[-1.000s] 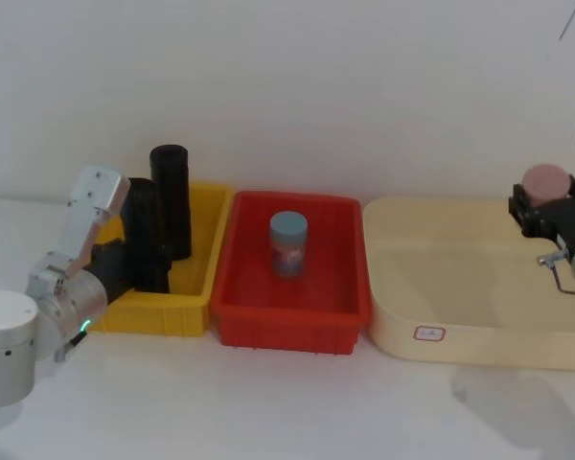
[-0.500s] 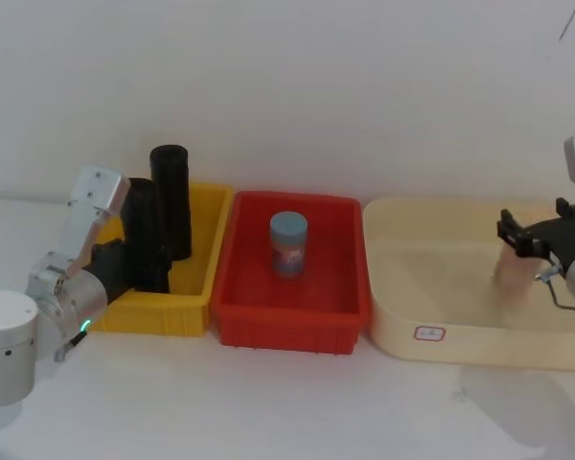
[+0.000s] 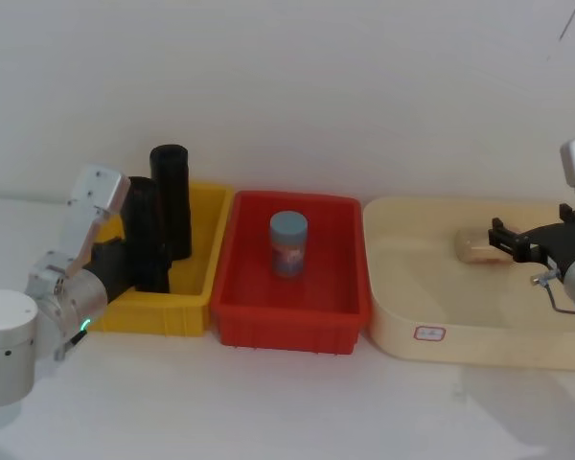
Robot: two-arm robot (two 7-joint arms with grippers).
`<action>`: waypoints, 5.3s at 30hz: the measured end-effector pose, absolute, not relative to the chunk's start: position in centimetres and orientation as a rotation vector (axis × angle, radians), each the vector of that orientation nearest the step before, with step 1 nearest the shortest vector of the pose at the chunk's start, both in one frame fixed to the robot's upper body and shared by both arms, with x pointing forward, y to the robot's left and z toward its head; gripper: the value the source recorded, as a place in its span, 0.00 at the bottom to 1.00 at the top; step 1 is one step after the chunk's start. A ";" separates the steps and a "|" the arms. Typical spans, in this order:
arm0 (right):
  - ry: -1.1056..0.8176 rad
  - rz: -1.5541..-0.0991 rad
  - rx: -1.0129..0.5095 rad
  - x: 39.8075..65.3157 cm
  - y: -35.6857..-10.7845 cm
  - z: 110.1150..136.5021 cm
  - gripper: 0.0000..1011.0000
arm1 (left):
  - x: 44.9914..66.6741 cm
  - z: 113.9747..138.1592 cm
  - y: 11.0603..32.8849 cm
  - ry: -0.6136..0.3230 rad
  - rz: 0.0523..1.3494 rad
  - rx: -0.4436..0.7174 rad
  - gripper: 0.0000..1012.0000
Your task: Pick up the garbage bag with the one hand and transfer it to the other hand.
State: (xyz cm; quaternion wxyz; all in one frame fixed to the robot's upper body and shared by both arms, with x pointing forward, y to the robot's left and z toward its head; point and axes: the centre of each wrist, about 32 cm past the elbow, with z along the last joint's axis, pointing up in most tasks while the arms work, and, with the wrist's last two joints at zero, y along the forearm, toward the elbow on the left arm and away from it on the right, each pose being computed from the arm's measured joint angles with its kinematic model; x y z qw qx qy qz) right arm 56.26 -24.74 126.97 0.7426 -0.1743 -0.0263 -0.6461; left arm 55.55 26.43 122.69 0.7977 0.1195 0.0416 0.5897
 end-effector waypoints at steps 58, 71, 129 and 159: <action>-0.145 -1.060 -0.242 54.2 -25.2 128.7 0.99 | 67.3 127.9 26.7 -0.119 0.613 0.175 0.46; -0.166 -0.919 -0.198 54.1 -25.0 129.3 0.99 | 71.1 128.2 24.9 -0.111 0.469 0.183 0.46; -0.135 -0.828 -0.085 60.6 -20.5 129.5 0.99 | 72.1 129.5 24.7 -0.133 0.414 0.205 0.46; -0.178 -0.690 -0.078 63.1 -17.2 130.4 0.99 | 71.8 129.6 24.9 -0.137 0.428 0.203 0.46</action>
